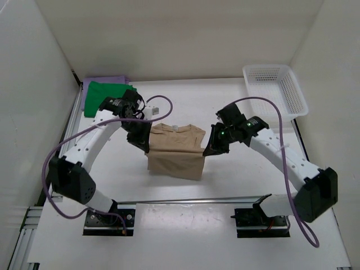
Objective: Fold and stack the t-shirts
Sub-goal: Fold the long partially folded tshirt into a neat square
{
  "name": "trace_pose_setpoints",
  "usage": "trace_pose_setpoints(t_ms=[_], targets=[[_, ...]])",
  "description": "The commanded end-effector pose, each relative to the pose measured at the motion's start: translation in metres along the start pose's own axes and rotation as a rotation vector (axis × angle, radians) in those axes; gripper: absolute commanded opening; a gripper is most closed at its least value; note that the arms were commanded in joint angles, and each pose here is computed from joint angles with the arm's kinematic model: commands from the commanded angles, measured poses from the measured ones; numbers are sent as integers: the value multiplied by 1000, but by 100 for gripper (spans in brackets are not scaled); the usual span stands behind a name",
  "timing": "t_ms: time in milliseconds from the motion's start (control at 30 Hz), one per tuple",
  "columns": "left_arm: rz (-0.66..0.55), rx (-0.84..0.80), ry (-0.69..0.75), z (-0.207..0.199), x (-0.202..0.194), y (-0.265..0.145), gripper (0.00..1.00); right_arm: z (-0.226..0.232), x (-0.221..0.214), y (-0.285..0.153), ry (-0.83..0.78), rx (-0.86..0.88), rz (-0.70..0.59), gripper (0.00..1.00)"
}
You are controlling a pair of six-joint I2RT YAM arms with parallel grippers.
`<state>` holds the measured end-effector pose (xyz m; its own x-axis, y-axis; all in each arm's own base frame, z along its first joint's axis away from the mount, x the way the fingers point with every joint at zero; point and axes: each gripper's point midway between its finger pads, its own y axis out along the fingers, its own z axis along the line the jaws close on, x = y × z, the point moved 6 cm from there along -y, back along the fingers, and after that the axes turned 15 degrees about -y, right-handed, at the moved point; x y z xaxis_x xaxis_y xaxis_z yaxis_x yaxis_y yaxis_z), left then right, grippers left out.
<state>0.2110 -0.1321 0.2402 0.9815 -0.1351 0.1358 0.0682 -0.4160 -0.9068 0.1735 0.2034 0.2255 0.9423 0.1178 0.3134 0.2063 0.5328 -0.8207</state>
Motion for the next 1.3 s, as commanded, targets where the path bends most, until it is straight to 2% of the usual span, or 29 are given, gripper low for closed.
trace_pose_setpoints(t_ms=[0,200,400,633,900,1100,1200,1267], targets=[[52,6,-55,7,10,1,10,-9,24,-4,-63,7,3,0],[59,-83,-52,-3,30,12,10,-16,45,6,-42,5,8,0],[102,-135,-135,10,49,24,10,-27,58,21,0,6,8,0],[22,-170,-183,29,90,24,10,-37,92,45,45,19,-15,0],[21,-167,-206,46,117,51,10,-49,141,80,80,-18,-25,0],[-21,-154,-219,67,142,68,10,-66,151,97,153,-71,-32,0],[-73,-172,-200,72,163,76,17,-77,157,104,180,-112,-56,0],[-108,-183,-192,77,176,78,23,-84,164,107,209,-131,-86,9]])
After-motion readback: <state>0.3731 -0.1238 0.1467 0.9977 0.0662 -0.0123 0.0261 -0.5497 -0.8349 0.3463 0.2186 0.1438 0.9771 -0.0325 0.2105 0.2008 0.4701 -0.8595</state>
